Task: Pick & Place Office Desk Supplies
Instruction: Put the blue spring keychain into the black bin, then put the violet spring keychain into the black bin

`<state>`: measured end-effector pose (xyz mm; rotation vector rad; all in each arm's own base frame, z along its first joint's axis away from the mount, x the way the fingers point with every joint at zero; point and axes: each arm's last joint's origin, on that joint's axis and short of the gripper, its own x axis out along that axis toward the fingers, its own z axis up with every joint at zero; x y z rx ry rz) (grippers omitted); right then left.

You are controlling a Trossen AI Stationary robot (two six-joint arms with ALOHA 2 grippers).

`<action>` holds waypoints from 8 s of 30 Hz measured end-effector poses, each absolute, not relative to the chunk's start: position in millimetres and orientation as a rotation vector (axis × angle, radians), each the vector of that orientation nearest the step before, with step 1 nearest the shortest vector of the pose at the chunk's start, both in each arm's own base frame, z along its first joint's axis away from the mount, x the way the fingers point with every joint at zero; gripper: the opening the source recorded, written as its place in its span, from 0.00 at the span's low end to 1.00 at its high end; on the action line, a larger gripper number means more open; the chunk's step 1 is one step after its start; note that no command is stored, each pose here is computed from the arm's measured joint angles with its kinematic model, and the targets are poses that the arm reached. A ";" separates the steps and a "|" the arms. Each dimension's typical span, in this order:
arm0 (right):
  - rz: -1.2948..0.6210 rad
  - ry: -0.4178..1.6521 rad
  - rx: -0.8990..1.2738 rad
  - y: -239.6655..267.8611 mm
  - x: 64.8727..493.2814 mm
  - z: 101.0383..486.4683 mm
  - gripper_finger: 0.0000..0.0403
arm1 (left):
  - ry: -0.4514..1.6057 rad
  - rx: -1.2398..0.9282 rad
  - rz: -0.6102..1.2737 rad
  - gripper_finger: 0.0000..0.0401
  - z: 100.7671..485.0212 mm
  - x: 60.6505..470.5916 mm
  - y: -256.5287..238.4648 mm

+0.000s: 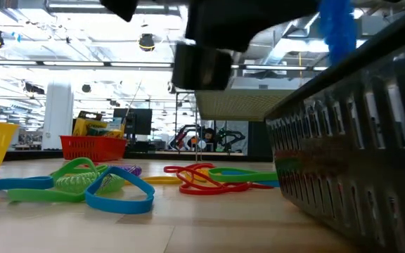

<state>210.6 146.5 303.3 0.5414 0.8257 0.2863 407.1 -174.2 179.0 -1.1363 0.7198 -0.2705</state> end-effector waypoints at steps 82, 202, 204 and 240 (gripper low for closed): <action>0.287 0.805 0.532 147.3 211.1 304.3 0.32 | 0.740 -0.994 -0.456 0.13 211.8 423.0 -178.3; -0.478 0.382 0.897 140.3 202.9 297.2 0.44 | 1.094 -0.108 -0.073 0.40 164.3 308.8 -95.3; -0.475 0.384 0.896 141.1 202.4 297.1 0.44 | 1.112 -0.102 -0.060 0.38 161.6 307.5 -94.5; -0.457 0.420 0.879 141.9 201.7 296.1 0.44 | 1.167 -0.129 -0.002 0.22 131.1 315.4 -98.5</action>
